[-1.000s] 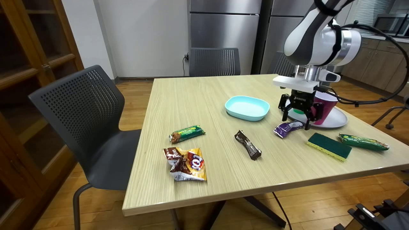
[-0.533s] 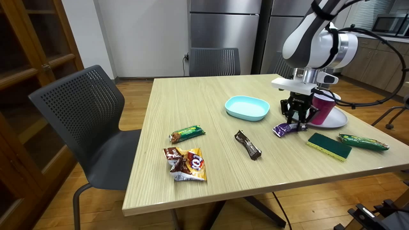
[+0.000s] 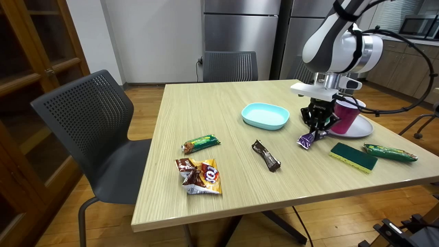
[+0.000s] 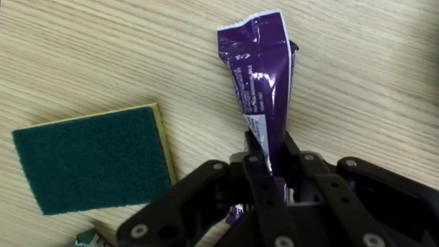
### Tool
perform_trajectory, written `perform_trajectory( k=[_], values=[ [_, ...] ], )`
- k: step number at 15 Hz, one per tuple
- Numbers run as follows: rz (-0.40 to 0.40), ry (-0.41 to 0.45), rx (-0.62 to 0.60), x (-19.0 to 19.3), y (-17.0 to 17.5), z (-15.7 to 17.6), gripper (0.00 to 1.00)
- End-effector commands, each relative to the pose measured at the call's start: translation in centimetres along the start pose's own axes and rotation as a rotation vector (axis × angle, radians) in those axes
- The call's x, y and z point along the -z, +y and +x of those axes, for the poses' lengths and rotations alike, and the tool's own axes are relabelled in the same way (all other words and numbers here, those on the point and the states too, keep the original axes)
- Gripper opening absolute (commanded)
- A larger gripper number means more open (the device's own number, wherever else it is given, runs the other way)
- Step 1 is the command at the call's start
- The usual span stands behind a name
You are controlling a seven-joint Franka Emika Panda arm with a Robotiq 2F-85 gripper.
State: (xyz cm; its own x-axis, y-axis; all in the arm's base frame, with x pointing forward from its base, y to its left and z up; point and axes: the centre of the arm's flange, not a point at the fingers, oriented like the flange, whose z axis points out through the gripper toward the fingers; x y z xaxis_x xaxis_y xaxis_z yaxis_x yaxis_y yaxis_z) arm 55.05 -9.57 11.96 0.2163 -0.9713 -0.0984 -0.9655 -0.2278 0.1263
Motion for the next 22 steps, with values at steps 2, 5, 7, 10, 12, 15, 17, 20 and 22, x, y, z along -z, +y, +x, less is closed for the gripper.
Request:
perform_trajectory(
  k=[2,5,7,10,12,15,17,20,22],
  values=[
    [0.004,-0.011,0.02,2.4,-0.3,-1.5,0.04],
    [0.029,-0.008,0.048,4.4,-0.8,-2.3,0.04],
    [0.051,-0.001,0.063,6.0,-1.7,-2.7,0.04],
    [0.09,0.003,0.077,8.2,-2.9,-3.1,0.04],
    [0.102,0.008,0.086,9.3,-3.9,-3.3,0.04],
    [0.095,0.011,0.104,10.3,-5.7,-3.5,0.04],
    [0.094,0.018,0.117,11.0,-6.8,-3.6,0.04],
    [0.089,0.024,0.131,11.9,-8.6,-3.5,0.04],
    [0.087,0.023,0.137,12.3,-9.7,-3.4,0.04]
  ],
)
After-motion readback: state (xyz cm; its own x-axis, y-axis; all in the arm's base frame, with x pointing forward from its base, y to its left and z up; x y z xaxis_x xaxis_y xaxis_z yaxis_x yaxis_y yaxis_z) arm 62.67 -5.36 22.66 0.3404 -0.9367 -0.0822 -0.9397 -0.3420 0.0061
